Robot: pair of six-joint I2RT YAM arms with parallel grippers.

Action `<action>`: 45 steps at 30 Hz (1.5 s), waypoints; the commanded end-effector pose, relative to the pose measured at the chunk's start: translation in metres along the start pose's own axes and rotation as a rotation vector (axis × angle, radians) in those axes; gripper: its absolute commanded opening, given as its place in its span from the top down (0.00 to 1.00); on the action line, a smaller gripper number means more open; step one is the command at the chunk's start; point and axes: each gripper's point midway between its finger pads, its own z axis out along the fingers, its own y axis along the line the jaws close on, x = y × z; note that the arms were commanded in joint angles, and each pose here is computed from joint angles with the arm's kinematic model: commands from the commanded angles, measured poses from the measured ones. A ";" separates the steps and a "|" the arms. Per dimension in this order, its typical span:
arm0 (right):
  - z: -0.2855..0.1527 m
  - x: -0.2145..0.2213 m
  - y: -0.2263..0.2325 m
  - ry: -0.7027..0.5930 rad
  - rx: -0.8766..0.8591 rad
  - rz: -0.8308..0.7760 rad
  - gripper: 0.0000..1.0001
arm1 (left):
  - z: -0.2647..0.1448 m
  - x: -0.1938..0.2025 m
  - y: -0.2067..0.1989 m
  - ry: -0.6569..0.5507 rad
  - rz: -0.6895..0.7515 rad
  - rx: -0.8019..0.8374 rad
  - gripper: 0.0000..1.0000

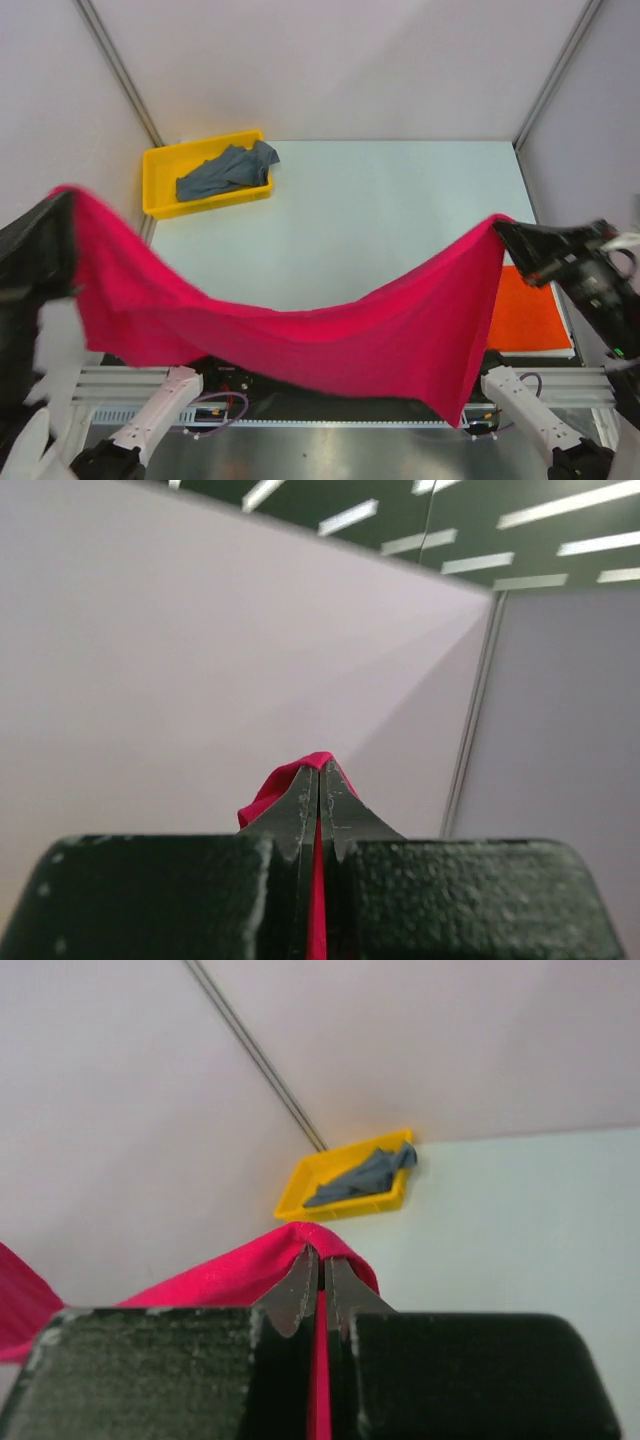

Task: Fold and stack the t-shirts
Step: Flatten the tshirt out, then fold the tshirt

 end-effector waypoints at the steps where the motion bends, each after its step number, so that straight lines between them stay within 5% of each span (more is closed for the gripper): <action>1: 0.066 0.023 -0.046 0.048 0.124 -0.001 1.00 | 0.074 0.165 0.038 0.341 -0.016 -0.040 1.00; 9: 0.182 0.131 -0.194 0.304 0.439 -0.015 1.00 | 0.133 0.431 0.114 0.799 0.030 -0.112 1.00; 16: 0.230 0.223 -0.347 0.486 0.598 0.130 1.00 | 0.135 0.594 0.197 0.974 -0.047 -0.209 1.00; 20: 0.242 0.264 -0.393 0.609 0.624 0.209 1.00 | 0.133 0.638 0.219 0.997 -0.143 -0.217 1.00; 29: 0.241 0.288 -0.411 0.729 0.646 0.285 1.00 | 0.108 0.654 0.223 1.048 -0.201 -0.270 1.00; 45: 0.200 0.274 -0.404 0.844 0.700 0.369 1.00 | 0.015 0.588 0.206 1.249 -0.394 -0.462 1.00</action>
